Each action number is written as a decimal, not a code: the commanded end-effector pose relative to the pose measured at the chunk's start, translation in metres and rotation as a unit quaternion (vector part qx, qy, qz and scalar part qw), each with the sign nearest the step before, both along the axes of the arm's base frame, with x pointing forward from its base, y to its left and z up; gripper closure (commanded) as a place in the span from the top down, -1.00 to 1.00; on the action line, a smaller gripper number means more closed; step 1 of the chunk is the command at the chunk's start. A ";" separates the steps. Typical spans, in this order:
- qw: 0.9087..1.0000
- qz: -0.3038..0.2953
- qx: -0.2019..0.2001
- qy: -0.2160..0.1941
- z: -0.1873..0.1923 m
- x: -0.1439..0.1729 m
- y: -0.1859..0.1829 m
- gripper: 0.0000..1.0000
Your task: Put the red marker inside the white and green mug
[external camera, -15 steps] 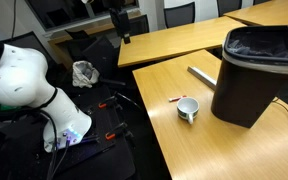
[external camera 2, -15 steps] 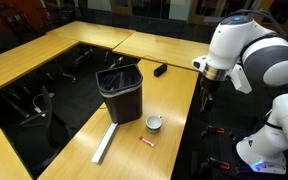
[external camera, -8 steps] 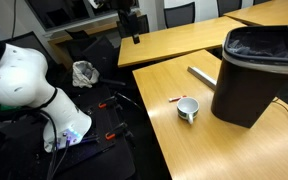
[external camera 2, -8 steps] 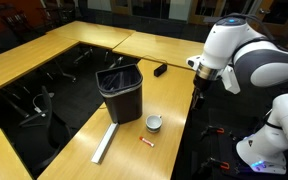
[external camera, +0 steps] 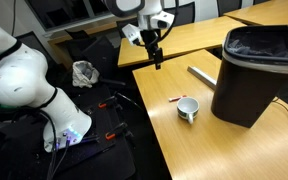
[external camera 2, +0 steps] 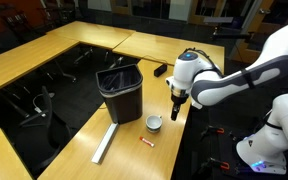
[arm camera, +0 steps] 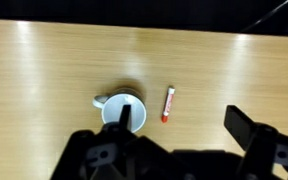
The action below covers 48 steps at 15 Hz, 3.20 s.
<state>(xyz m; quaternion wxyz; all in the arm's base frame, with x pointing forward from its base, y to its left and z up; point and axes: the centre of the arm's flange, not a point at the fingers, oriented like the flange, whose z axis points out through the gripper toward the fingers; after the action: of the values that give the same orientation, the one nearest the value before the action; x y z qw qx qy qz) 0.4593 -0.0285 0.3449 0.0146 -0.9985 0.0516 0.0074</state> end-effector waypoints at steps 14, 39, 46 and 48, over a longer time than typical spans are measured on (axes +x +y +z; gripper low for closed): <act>0.998 -0.056 0.000 0.027 -0.125 0.058 0.012 1.00; 0.999 -0.015 -0.003 0.046 -0.361 0.189 0.041 0.33; 0.998 -0.005 -0.023 0.053 -0.355 0.191 0.041 -0.88; 0.997 -0.015 -0.042 0.060 -0.349 0.187 0.044 -0.98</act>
<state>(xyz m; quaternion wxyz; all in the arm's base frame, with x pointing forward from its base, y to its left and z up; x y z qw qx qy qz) 0.6465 0.0105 -0.0119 0.0009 -0.9971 0.0598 0.0480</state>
